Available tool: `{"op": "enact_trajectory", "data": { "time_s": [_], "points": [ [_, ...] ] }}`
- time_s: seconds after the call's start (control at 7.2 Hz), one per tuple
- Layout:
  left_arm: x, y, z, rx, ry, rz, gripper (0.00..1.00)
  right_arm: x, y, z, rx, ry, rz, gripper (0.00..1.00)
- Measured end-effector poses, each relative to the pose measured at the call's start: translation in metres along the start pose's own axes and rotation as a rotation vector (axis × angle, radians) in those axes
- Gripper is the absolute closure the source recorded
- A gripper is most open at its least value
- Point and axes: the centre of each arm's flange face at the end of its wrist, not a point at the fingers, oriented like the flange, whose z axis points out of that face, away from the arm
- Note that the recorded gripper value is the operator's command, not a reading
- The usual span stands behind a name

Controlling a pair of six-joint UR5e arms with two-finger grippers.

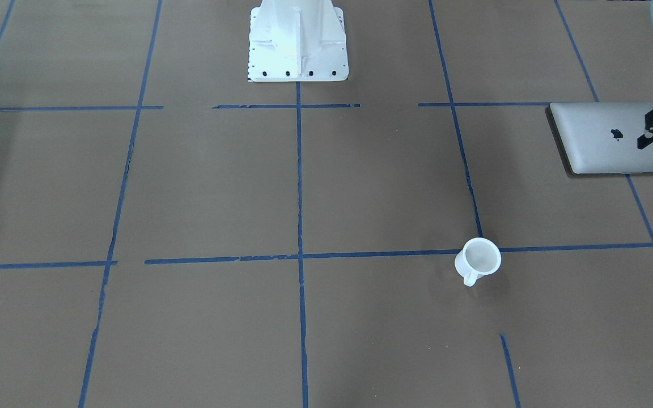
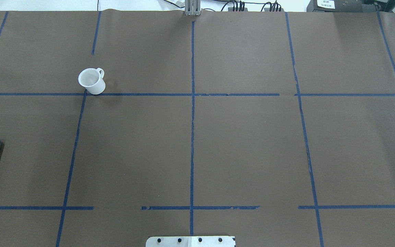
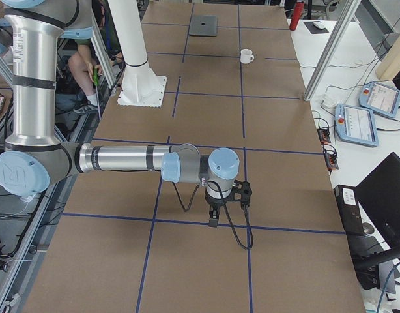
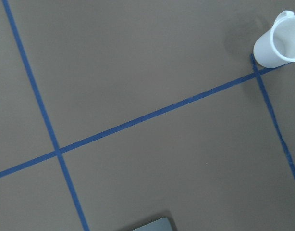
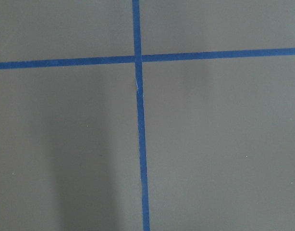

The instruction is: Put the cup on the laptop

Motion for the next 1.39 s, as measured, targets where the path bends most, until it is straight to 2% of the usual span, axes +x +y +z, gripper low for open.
{"op": "enact_trajectory", "data": {
  "time_s": [0.42,0.56,0.83,1.11,1.39],
  "points": [
    [0.117,-0.049,0.035,-0.041,0.041,-0.104,0.00,0.000,0.000,0.000,0.000,0.000,0.000,0.00],
    [0.147,-0.058,0.052,-0.037,0.063,-0.132,0.00,0.000,0.000,0.000,0.000,0.000,0.000,0.00],
    [0.162,-0.090,0.093,0.007,0.083,-0.160,0.00,0.000,0.000,0.000,0.000,0.000,0.000,0.00],
    [0.173,-0.150,0.123,0.034,0.041,-0.168,0.00,0.000,0.000,0.000,0.000,0.000,0.000,0.00],
    [0.166,-0.186,0.152,0.038,0.023,-0.174,0.00,0.000,0.000,0.000,0.000,0.000,0.000,0.00]
  ]
}}
